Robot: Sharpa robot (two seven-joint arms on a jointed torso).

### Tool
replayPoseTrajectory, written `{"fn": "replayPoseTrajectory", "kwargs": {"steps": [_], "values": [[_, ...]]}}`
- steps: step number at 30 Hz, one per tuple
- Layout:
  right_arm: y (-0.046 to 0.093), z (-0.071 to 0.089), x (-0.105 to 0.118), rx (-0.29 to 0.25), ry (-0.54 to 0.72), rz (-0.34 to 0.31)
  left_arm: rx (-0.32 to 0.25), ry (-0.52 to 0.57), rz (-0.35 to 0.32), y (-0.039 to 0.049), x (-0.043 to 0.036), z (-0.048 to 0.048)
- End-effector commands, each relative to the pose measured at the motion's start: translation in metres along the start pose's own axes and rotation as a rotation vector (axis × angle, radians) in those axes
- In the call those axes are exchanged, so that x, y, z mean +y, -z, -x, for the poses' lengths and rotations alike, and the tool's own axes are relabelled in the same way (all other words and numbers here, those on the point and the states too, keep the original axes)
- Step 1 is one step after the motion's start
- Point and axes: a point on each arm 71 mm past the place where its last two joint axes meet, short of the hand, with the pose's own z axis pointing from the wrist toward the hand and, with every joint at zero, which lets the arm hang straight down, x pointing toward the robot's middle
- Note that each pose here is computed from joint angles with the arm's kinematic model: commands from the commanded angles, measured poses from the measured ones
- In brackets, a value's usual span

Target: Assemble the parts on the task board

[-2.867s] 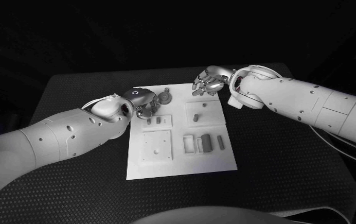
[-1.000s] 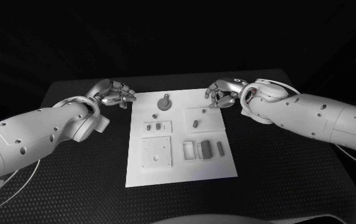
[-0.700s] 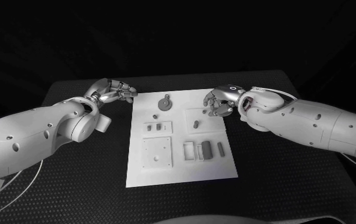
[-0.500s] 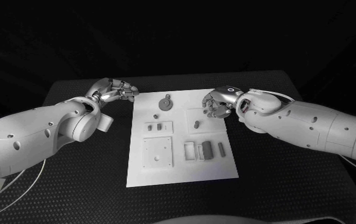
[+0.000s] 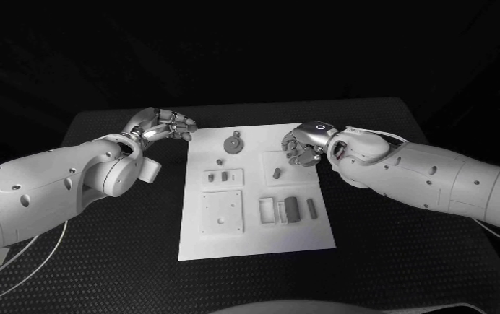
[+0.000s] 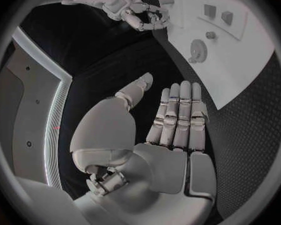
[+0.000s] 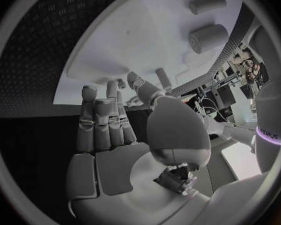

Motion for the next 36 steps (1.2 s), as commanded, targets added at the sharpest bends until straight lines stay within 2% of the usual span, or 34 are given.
{"fn": "replayPoseTrajectory", "kwargs": {"steps": [1,11,24,29,36], "values": [[-0.0006,-0.0045,0.0007,0.017,0.024,0.0,0.017,0.018,-0.013,-0.0002,-0.0022,-0.0021],[-0.0027,-0.013,0.0049,0.056,0.044,0.009,0.02,0.019,-0.011,-0.0001,-0.0022,-0.0027],[-0.0026,-0.0143,0.0053,0.056,0.062,0.006,0.019,0.019,-0.002,0.0009,-0.001,-0.0007],[-0.0025,-0.0139,0.0054,0.046,0.068,0.005,0.02,0.019,-0.001,0.0013,-0.0007,-0.0002],[-0.0026,-0.0105,0.0074,-0.002,0.069,0.01,0.022,0.019,0.001,0.0006,-0.0007,-0.0009]]}}
